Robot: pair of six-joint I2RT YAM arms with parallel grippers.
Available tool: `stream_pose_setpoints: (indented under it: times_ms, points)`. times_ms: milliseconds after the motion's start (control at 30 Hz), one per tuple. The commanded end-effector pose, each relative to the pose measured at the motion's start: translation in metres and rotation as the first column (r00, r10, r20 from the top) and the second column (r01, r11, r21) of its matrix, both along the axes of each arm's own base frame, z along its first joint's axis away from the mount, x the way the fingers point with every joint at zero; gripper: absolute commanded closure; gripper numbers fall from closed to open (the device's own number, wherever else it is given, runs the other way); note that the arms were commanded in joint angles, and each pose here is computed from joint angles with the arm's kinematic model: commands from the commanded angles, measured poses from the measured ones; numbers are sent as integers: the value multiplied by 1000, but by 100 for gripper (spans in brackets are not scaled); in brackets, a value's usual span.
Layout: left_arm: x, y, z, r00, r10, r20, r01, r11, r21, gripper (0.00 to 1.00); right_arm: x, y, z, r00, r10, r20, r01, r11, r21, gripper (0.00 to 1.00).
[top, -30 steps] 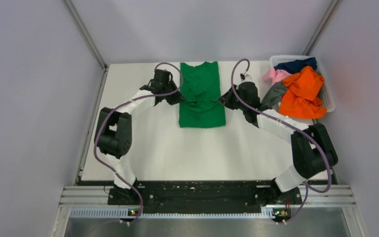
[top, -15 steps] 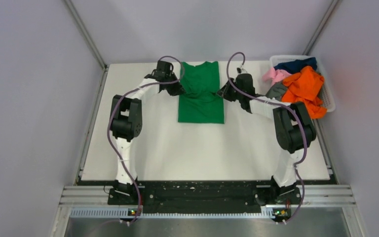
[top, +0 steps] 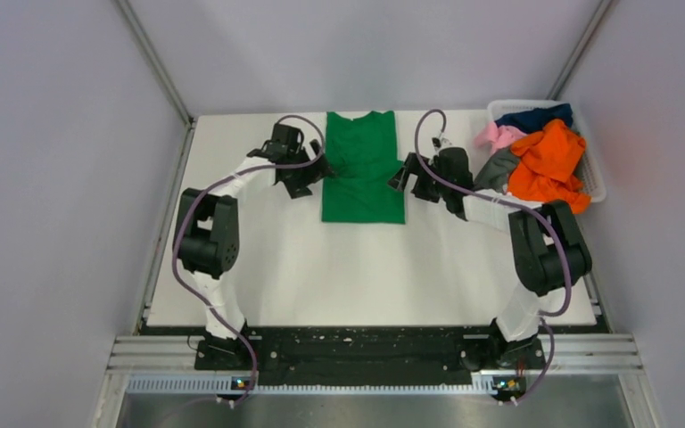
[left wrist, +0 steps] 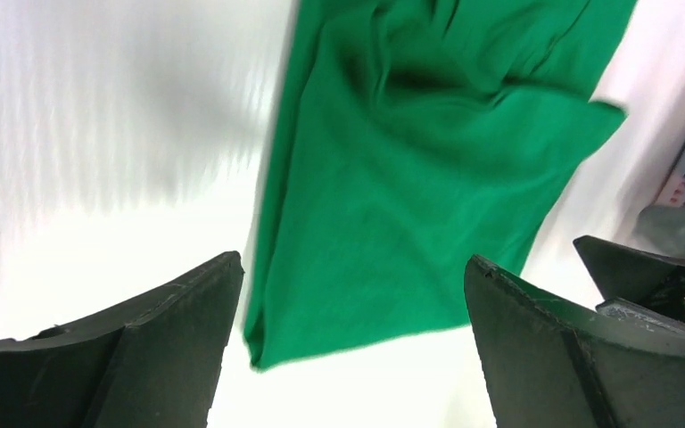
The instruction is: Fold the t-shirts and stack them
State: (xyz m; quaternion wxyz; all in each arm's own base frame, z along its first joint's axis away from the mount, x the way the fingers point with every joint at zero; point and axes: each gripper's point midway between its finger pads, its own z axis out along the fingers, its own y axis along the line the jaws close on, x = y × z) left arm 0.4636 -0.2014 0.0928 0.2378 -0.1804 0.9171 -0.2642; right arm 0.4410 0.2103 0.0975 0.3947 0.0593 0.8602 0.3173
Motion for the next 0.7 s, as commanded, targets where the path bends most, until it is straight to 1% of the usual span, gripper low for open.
stream_pose_setpoints:
  times_ms: [0,67,100,167,233,300,400,500,667]
  points:
    - [-46,-4,6,999,-38,32,38,999,10,1,-50,3,2,996,87,-18,-86,996,24,4]
    - [-66,-7,-8,999,-48,-2,49,999,15,1,-67,4,-8,994,99,-55,-97,995,29,5]
    - [-71,-7,-14,999,-44,-18,44,999,12,3,-72,4,-12,993,96,-66,-94,995,30,6]
    - [-76,-6,-25,999,-32,-39,32,999,6,12,-76,3,-20,992,87,-95,-83,996,42,9]
    - [-77,-6,-32,999,-17,-52,18,1000,3,21,-77,8,-23,988,109,-110,-103,993,61,17]
    - [-77,-4,-39,998,-3,-64,4,1000,11,29,-79,10,-31,984,116,-136,-109,992,58,21]
    - [-79,-1,-47,997,6,-82,-4,1000,27,44,-81,8,-43,981,102,-167,-95,994,54,27]
    - [-85,-2,-55,994,-4,-106,7,1000,22,57,-86,9,-50,977,102,-187,-93,994,55,30]
    - [-90,-4,-68,990,-15,-139,18,1000,16,63,-91,5,-62,972,86,-217,-84,996,19,35]
